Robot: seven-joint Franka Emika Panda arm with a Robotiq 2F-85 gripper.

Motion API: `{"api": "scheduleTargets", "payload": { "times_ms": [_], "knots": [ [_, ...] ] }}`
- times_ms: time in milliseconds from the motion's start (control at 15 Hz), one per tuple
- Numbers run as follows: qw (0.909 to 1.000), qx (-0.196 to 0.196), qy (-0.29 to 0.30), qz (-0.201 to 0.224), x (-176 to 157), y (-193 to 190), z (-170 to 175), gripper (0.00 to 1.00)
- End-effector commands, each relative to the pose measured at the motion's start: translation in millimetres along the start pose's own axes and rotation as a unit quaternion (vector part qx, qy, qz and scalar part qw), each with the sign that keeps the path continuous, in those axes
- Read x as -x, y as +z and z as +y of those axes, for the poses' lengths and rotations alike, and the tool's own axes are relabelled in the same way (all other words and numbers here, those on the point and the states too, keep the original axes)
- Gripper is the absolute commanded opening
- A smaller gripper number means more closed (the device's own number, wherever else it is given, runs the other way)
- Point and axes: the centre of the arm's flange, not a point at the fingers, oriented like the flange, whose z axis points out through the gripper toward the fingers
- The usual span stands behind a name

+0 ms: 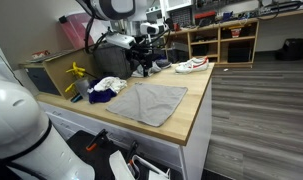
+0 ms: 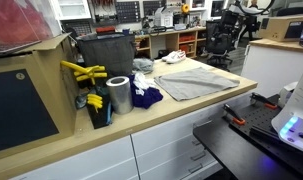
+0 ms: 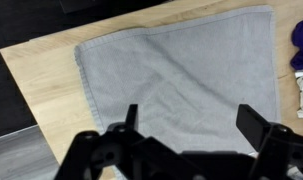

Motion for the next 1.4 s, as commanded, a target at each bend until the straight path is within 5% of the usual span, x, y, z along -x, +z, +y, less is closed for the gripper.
{"api": "scheduleTargets", "payload": {
  "times_ms": [0, 733, 1333],
  "knots": [
    [0.9998, 0.017, 0.004, -0.007, -1, 12, 18, 1.0],
    [0.9995, 0.023, 0.008, -0.018, -1, 14, 20, 1.0],
    [0.9974, 0.01, -0.015, -0.07, -13, 97, 20, 1.0]
  ]
}}
